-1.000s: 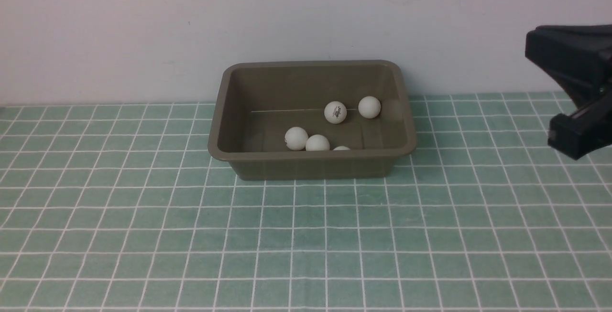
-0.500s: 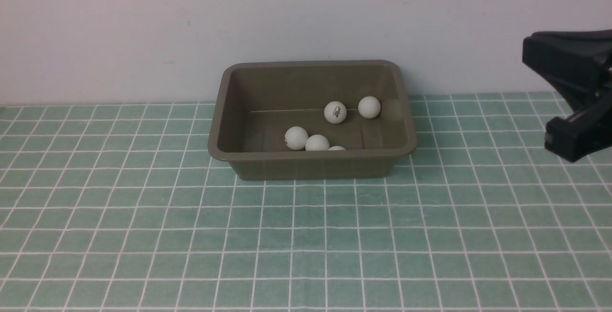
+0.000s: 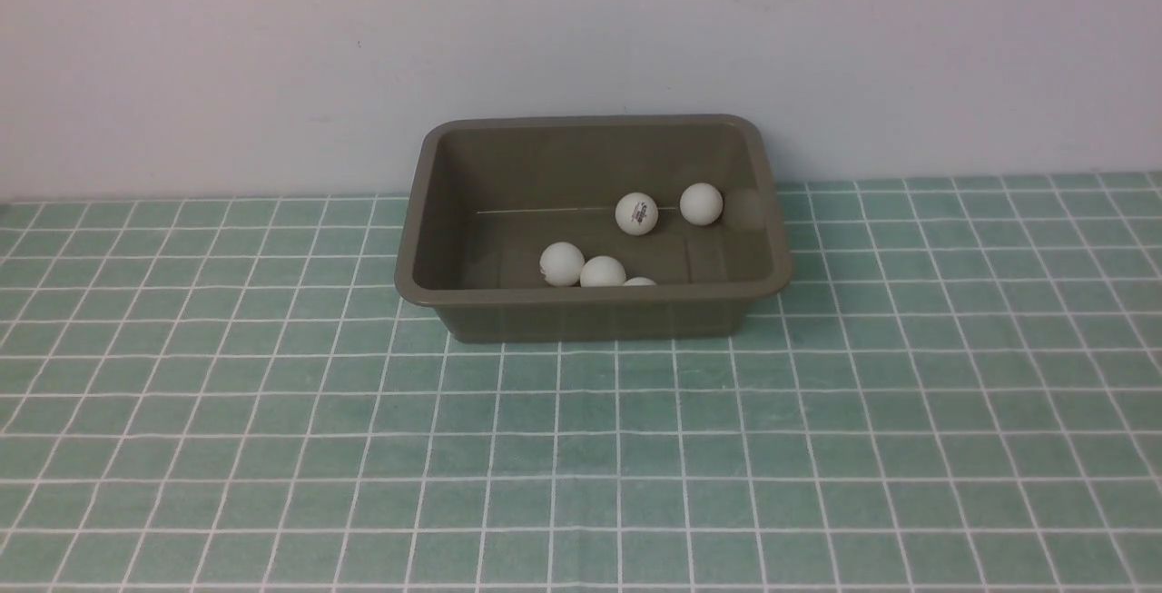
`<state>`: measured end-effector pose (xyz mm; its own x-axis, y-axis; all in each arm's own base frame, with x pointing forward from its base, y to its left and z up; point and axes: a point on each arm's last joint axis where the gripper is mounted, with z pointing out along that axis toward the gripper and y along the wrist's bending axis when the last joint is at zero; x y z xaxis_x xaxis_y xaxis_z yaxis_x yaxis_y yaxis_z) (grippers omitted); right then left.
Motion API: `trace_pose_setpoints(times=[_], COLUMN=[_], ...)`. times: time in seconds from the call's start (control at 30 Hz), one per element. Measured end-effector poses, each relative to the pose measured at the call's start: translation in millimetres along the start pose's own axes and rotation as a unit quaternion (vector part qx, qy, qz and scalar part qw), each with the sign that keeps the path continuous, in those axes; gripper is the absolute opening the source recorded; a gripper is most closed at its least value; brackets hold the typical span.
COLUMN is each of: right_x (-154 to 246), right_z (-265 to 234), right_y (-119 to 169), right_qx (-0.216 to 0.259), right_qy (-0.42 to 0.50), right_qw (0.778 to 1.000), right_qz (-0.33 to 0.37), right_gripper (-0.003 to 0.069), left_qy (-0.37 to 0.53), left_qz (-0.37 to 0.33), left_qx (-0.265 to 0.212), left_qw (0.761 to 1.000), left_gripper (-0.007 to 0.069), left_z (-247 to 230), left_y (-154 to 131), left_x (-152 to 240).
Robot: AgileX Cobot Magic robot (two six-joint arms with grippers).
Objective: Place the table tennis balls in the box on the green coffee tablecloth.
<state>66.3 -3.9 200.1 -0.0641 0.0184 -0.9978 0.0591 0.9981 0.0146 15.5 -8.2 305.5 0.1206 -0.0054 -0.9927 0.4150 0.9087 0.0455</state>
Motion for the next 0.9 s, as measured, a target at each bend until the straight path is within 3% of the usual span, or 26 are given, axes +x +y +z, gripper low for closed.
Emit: trace_pose_setpoints(times=[0.9], right_x=[19], right_z=[-10], right_y=[0], right_qx=[0.000], right_qy=[0.055], right_qw=[0.998], right_qz=[0.011], right_gripper=[-0.0016], left_qy=[0.000], left_qz=[0.000], left_qx=[0.000], left_qw=[1.000], left_gripper=[-0.0004], left_z=[0], left_y=[0], left_x=[0])
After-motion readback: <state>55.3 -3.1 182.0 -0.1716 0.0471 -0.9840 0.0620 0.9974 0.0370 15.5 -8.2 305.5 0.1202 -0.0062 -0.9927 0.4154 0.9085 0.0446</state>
